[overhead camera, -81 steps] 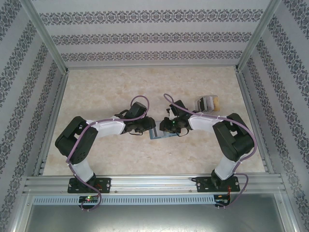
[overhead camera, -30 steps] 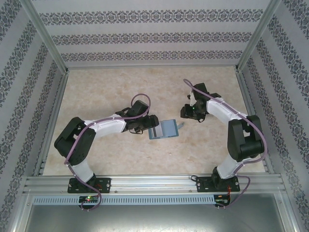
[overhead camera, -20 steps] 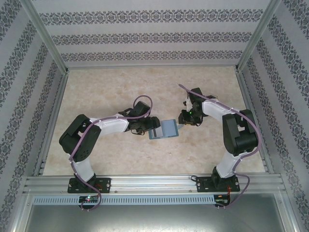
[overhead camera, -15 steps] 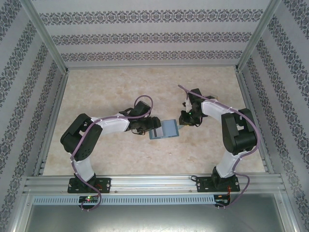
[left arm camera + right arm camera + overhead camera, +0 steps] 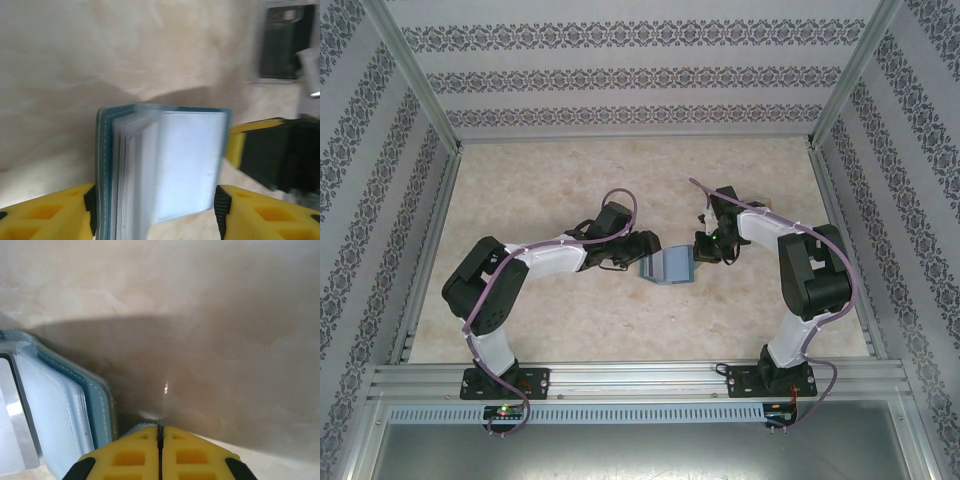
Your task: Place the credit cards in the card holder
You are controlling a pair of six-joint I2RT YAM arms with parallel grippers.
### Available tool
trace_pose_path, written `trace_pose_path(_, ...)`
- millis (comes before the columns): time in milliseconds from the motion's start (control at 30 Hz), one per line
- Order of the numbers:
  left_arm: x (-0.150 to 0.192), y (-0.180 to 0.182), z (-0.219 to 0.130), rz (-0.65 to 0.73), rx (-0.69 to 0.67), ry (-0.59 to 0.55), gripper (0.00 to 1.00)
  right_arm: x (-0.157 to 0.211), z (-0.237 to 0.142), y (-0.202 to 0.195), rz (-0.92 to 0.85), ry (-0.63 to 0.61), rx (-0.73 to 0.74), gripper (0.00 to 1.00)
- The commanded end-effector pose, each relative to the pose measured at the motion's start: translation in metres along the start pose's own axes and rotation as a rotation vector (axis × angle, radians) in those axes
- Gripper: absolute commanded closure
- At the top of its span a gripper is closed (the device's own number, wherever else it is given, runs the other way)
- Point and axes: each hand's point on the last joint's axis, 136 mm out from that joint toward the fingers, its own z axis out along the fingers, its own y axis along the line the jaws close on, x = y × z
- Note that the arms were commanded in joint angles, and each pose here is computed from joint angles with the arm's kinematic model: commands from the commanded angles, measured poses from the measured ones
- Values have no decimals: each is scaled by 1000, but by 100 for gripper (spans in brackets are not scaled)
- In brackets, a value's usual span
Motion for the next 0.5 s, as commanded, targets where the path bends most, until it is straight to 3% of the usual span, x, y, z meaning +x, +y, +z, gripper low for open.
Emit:
trace_pose_path(0, -3, -38, -4, -10, 156, 0, 38, 10, 5, 7, -4, 26, -33, 94)
trace_pose_path(167, 5, -55, 10, -11, 219, 54, 39, 11, 3, 9, 11, 10, -55, 93)
trace_pose_path(467, 31, -39, 58, -66, 166, 181, 40, 12, -28, -6, 65, -71, -19, 74)
